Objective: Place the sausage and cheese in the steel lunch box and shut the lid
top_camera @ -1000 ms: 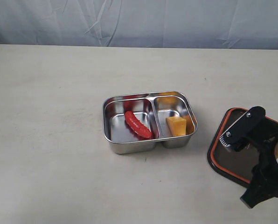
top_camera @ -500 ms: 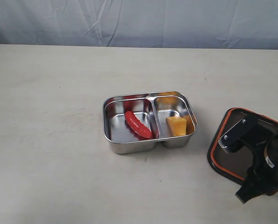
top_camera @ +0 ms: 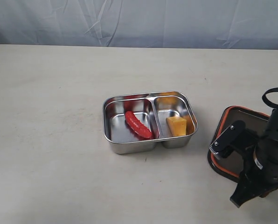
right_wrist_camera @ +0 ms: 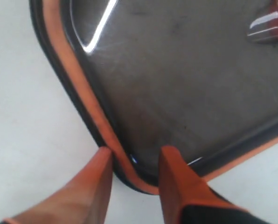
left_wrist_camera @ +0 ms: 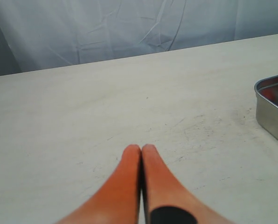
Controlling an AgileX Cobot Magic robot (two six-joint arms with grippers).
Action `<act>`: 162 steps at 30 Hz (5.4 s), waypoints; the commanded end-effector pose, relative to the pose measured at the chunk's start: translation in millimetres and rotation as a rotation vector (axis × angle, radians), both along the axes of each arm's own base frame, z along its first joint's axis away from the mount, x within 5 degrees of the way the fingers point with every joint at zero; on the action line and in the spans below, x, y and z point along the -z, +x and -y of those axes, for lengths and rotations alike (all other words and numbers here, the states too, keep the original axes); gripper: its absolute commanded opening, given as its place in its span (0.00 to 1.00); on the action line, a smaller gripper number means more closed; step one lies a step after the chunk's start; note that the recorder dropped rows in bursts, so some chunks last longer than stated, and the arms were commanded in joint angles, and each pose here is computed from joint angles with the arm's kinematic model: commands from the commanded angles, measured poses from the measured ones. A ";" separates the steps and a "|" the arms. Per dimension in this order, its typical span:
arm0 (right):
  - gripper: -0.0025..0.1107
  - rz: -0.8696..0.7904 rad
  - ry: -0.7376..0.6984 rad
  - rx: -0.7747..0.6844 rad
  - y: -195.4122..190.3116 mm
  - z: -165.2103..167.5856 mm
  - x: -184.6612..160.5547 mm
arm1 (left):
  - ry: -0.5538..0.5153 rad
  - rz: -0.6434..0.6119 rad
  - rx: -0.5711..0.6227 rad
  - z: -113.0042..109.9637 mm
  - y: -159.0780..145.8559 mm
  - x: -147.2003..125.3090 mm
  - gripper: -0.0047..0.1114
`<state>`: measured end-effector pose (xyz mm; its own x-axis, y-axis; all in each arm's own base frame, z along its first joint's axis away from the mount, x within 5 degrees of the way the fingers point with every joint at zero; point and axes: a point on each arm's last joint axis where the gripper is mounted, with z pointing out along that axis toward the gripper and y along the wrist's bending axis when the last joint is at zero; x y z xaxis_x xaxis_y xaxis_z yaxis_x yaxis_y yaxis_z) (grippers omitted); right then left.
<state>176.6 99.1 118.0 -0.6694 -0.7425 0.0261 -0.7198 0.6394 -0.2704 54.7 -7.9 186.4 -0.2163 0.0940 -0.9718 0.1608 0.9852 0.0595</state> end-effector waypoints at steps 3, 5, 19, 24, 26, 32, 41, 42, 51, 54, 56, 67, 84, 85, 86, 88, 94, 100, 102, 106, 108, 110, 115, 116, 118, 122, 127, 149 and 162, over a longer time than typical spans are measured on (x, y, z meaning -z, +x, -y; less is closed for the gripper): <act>0.24 -0.051 -0.020 -0.004 -0.3 -0.2 18.3 | -0.001 0.015 0.009 0.5 0.0 0.1 0.04; 0.15 -0.053 -0.022 -0.004 -0.4 -0.2 18.8 | -0.001 0.015 0.009 0.5 0.0 0.1 0.04; 0.01 -0.042 0.014 0.173 9.1 -9.5 0.5 | -0.001 0.015 0.009 0.5 0.0 0.1 0.04; 0.01 0.004 0.099 0.235 6.2 -11.1 -17.5 | -0.001 0.015 0.009 0.5 0.0 0.1 0.04; 0.01 0.024 0.132 0.263 4.3 -10.9 -25.9 | -0.001 0.015 0.009 0.5 0.0 0.1 0.04; 0.01 0.086 0.179 0.334 -4.6 -3.2 -53.6 | -0.001 0.015 0.009 0.5 0.0 0.1 0.04; 0.01 0.180 0.326 0.367 -19.1 4.2 -89.9 | -0.001 0.015 0.009 0.5 0.0 0.1 0.04; 0.01 0.188 0.338 0.370 -21.0 5.2 -93.1 | -0.001 0.015 0.009 0.5 0.0 0.1 0.04; 0.01 0.215 0.441 0.323 -40.2 13.0 -117.4 | 0.001 0.018 0.009 0.5 0.1 -0.1 0.04; 0.01 0.196 0.513 0.281 -49.7 12.2 -125.3 | -0.070 0.073 0.007 1.5 1.0 -6.0 0.04; 0.01 0.196 0.577 0.255 -57.2 12.2 -132.6 | -0.380 0.141 -0.004 3.8 1.6 -17.0 0.04; 0.01 0.297 0.805 0.198 -79.5 18.2 -170.0 | -0.974 -0.065 0.014 14.8 -1.4 -14.2 0.04; 0.01 0.229 1.179 -0.016 -96.2 -6.6 -211.3 | -1.386 -0.290 0.127 31.4 -8.5 -17.7 0.04; 0.01 0.223 1.184 -0.029 -97.1 -7.2 -211.6 | -1.413 -0.289 0.127 31.2 -8.4 -18.7 0.04; 0.01 0.218 1.190 -0.041 -97.8 -7.8 -212.0 | -1.442 -0.284 0.123 30.5 -8.0 -19.8 0.04; 0.01 0.210 1.202 -0.053 -99.0 -8.7 -212.8 | -1.455 -0.285 0.126 30.6 -8.1 -20.3 0.04; 0.01 0.193 1.281 -0.103 -102.5 -13.3 -218.8 | -1.449 -0.300 0.227 36.6 -11.9 -24.8 0.04; 0.01 0.149 1.408 -0.158 -108.9 -19.1 -228.4 | -1.403 -0.129 0.383 36.3 -20.5 -65.9 0.04; 0.01 0.126 1.432 -0.175 -111.4 -20.2 -230.2 | -1.338 0.019 0.395 30.2 -26.2 -97.3 0.04; 0.01 0.082 1.489 -0.221 -117.0 -22.4 -234.5 | -1.088 -0.025 0.465 44.6 -3.1 -125.3 0.04; 0.01 0.060 1.510 -0.244 -119.7 -23.2 -236.2 | -1.005 -0.164 0.523 58.5 21.8 -123.7 0.04; 0.01 0.025 1.516 -0.279 -123.8 -23.6 -236.5 | -0.922 -0.260 0.564 69.6 52.0 -123.9 0.04; 0.01 -0.044 1.498 -0.344 -131.2 -23.4 -234.6 | -0.877 -0.423 0.757 91.7 97.9 -125.8 0.04; 0.01 -0.054 1.496 -0.352 -132.3 -23.3 -234.3 | -0.880 -0.450 0.805 95.6 104.6 -126.0 0.04; 0.01 -0.066 1.492 -0.365 -133.7 -23.1 -234.0 | -0.888 -0.484 0.854 99.2 114.6 -125.0 0.04; 0.01 -0.084 1.477 -0.429 -137.7 -22.6 -232.9 | -0.895 -0.479 0.802 90.6 129.3 -118.2 0.04; 0.01 -0.108 1.531 -0.547 -145.3 -22.8 -238.2 | -0.887 -0.404 0.810 69.3 139.1 -117.5 0.04; 0.01 -0.053 1.508 -0.512 -102.7 -50.2 -221.2 | -1.052 -0.695 0.626 57.3 186.4 -49.0 0.04; 0.01 -0.087 1.381 -0.544 -93.0 -55.2 -203.3 | -1.042 -0.659 0.667 64.6 190.0 -58.0 0.32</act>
